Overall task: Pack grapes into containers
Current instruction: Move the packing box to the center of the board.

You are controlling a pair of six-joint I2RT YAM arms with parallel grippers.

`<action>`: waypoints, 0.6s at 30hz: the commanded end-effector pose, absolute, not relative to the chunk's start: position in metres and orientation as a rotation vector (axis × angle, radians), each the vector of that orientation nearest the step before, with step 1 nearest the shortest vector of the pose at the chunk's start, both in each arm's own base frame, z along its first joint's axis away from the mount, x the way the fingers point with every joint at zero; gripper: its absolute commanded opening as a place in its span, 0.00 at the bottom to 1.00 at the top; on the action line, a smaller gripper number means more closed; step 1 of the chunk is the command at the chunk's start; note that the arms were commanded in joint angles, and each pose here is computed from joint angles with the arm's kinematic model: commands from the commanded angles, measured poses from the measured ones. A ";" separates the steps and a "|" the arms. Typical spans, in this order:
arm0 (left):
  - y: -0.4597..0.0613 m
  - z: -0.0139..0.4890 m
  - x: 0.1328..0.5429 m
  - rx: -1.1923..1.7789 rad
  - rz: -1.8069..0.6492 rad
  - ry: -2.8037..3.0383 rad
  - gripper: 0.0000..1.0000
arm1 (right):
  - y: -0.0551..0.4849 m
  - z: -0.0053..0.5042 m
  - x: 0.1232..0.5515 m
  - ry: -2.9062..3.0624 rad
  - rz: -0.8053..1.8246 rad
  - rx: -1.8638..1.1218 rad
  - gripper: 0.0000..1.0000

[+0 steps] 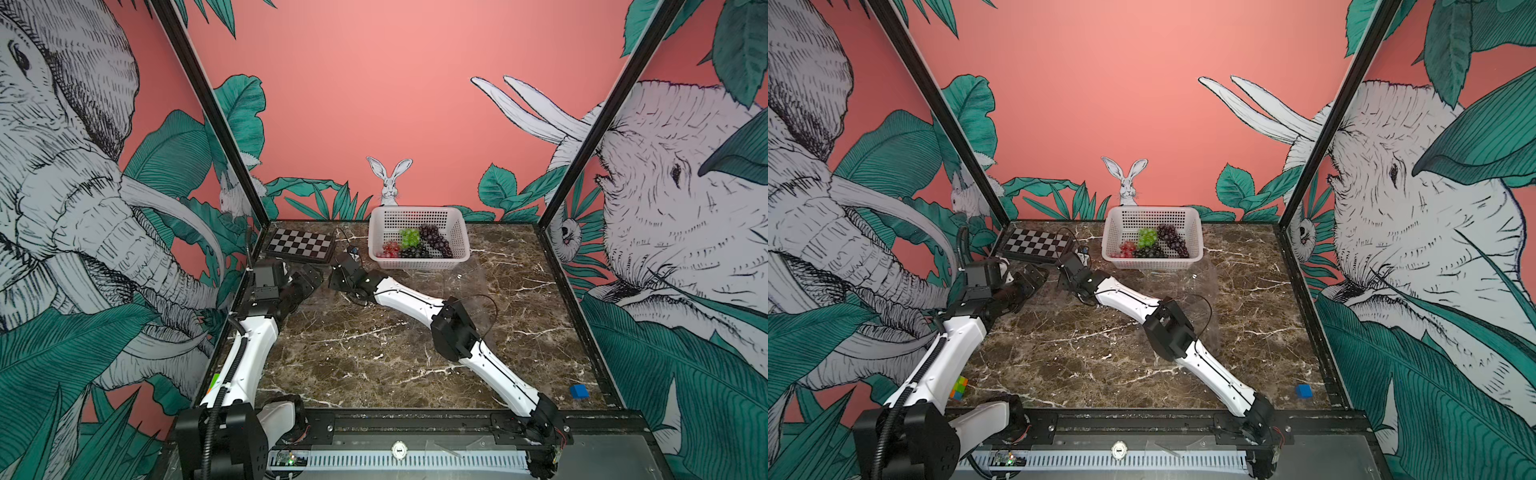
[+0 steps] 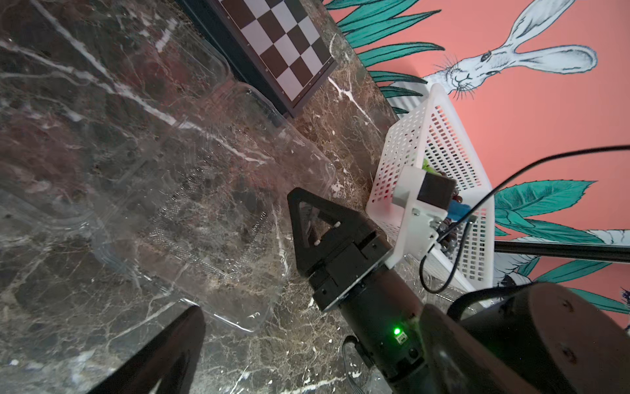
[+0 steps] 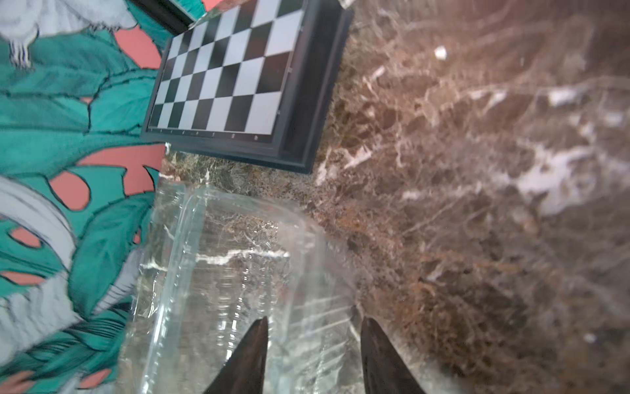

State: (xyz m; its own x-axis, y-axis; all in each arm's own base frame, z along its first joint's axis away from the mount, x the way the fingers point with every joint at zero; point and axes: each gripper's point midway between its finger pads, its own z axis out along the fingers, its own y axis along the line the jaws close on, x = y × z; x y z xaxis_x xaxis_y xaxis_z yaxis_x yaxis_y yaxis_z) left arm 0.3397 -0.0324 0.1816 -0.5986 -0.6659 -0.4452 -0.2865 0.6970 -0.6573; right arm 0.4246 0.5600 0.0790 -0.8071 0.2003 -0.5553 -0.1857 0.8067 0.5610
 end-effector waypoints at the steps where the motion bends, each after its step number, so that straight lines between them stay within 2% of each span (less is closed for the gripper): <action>1: -0.039 0.200 0.344 -0.646 -0.761 2.147 0.99 | 0.556 0.150 0.428 2.255 0.849 -0.102 0.58; 6: -0.047 0.222 0.348 -0.593 -0.840 2.077 0.99 | 0.524 0.202 0.421 2.183 0.718 -0.255 0.87; 7: -0.050 0.225 0.349 -0.587 -0.863 2.064 0.99 | 0.512 0.212 0.420 2.169 0.690 -0.270 0.95; 8: -0.053 0.228 0.351 -0.576 -0.889 2.050 0.99 | 0.497 0.218 0.420 2.166 0.652 -0.283 0.98; 13: -0.074 0.239 0.355 -0.494 -0.912 2.037 0.99 | 0.406 0.234 0.421 2.163 0.449 -0.291 0.98; 18: -0.103 0.248 0.358 -0.397 -0.893 2.052 0.99 | 0.276 0.215 0.422 2.235 0.220 -0.150 0.98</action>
